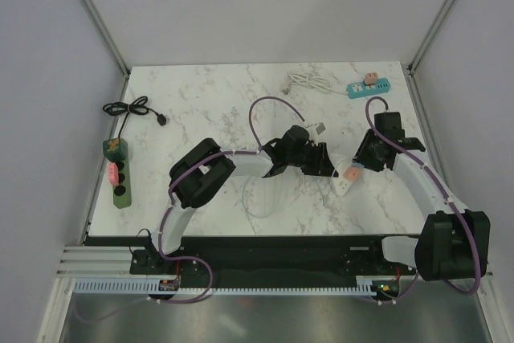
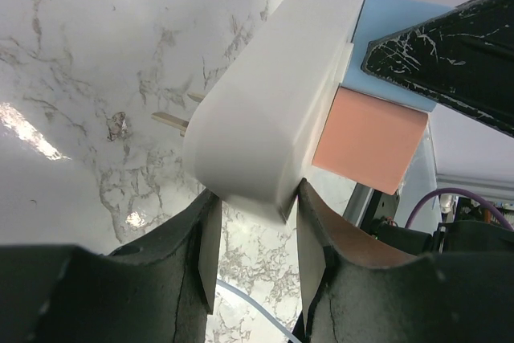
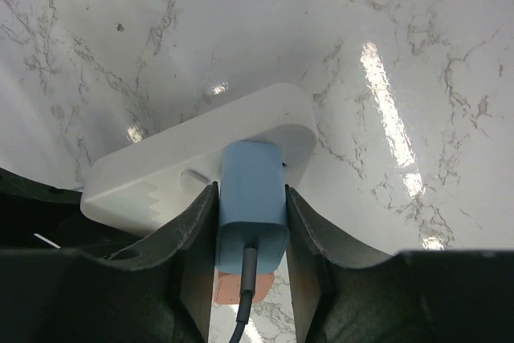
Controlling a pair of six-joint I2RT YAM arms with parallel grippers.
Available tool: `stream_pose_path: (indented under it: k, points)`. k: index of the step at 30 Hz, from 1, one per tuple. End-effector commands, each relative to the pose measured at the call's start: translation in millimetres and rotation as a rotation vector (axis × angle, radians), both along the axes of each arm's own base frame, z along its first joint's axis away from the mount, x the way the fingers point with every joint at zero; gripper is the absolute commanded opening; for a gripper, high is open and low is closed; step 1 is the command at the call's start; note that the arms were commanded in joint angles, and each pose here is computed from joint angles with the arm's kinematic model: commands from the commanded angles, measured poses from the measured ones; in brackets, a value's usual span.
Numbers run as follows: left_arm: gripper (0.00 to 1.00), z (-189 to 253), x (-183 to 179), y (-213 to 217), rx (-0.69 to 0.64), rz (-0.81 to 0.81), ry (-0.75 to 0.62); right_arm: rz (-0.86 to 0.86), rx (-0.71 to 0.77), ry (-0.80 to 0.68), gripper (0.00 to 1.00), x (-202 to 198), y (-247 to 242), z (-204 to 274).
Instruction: Pull the plug off the socket
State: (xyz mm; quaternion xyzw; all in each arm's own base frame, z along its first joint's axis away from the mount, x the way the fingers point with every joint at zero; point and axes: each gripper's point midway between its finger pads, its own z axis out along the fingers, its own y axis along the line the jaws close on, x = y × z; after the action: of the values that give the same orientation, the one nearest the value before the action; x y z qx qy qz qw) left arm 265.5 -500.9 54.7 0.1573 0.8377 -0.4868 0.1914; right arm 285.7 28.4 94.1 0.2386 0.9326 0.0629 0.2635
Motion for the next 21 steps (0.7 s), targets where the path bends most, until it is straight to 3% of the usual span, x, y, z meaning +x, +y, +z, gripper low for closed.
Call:
stream_pose_path:
  k: [1,3,9,21]
  points:
    - [0.02,-94.0,11.3,52.3,0.321,0.097,0.003,0.096,0.054,-0.050,0.00,-1.0,15.8,27.3]
    - [0.02,-95.8,10.2,52.9,0.329,0.096,0.007,0.132,0.116,-0.057,0.00,-0.4,29.4,30.0]
    - [0.02,-88.8,10.3,50.4,0.324,0.094,0.015,0.094,0.033,-0.038,0.00,-1.8,13.9,23.9]
    - [0.02,-43.8,-1.7,31.9,0.173,0.058,0.066,0.150,0.087,0.011,0.00,-20.0,25.6,-5.0]
